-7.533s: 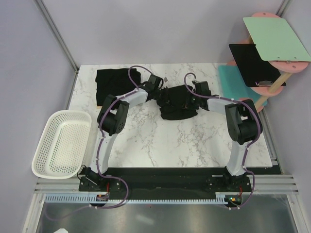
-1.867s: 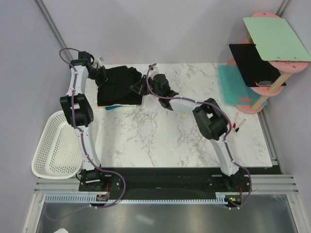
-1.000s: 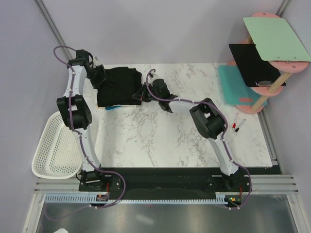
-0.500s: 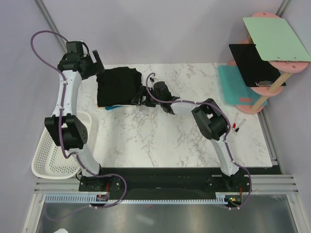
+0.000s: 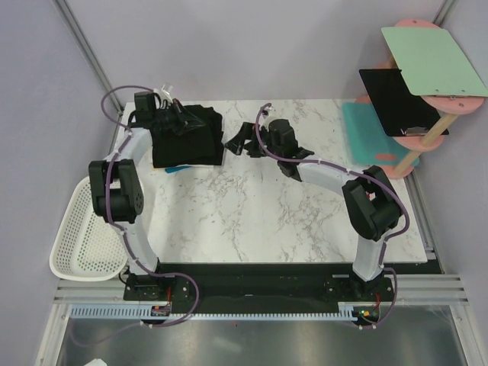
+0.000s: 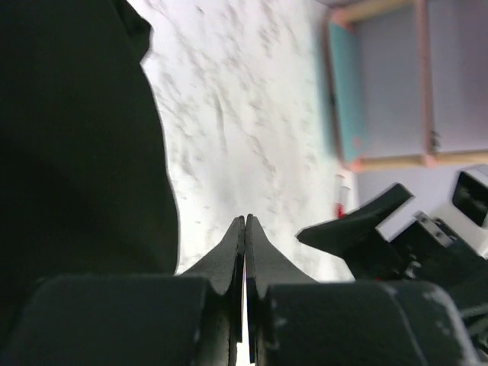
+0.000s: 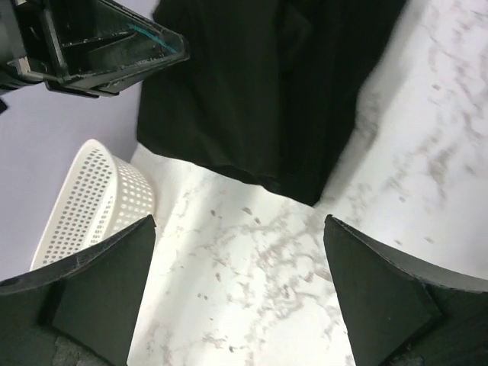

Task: Fold and stack the t-shirts
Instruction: Put the neatly folded tshirt into the corner of the board with the left arm

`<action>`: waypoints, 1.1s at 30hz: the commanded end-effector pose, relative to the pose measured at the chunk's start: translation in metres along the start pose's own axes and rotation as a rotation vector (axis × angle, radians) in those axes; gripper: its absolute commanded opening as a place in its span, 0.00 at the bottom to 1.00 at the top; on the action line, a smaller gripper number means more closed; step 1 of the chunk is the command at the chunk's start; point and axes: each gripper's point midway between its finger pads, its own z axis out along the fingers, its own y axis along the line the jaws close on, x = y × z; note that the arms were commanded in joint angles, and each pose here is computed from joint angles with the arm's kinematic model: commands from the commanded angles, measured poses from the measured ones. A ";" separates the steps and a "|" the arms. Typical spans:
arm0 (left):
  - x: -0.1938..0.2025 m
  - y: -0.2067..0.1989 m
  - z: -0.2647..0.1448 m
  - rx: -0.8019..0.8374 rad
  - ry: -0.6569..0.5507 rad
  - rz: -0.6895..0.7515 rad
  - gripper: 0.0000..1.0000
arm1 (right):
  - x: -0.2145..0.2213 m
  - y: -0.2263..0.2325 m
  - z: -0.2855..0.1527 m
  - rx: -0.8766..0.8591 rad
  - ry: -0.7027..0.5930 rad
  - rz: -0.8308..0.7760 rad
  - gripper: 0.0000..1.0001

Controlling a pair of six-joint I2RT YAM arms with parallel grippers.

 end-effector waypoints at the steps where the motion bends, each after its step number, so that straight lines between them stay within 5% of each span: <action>1: -0.002 -0.039 0.015 0.385 0.043 -0.049 0.02 | 0.003 -0.044 -0.026 0.090 -0.010 0.014 0.98; 17: 0.027 0.046 0.066 0.564 0.101 -0.488 0.02 | 0.017 -0.092 -0.051 0.170 0.034 0.059 0.98; 25: 0.016 0.019 0.050 0.579 0.098 -0.383 0.02 | 0.021 -0.094 -0.050 0.167 0.048 0.069 0.98; 33: -0.040 -0.073 0.007 0.527 -0.017 -0.087 0.02 | 0.028 -0.101 -0.053 0.185 0.052 0.074 0.98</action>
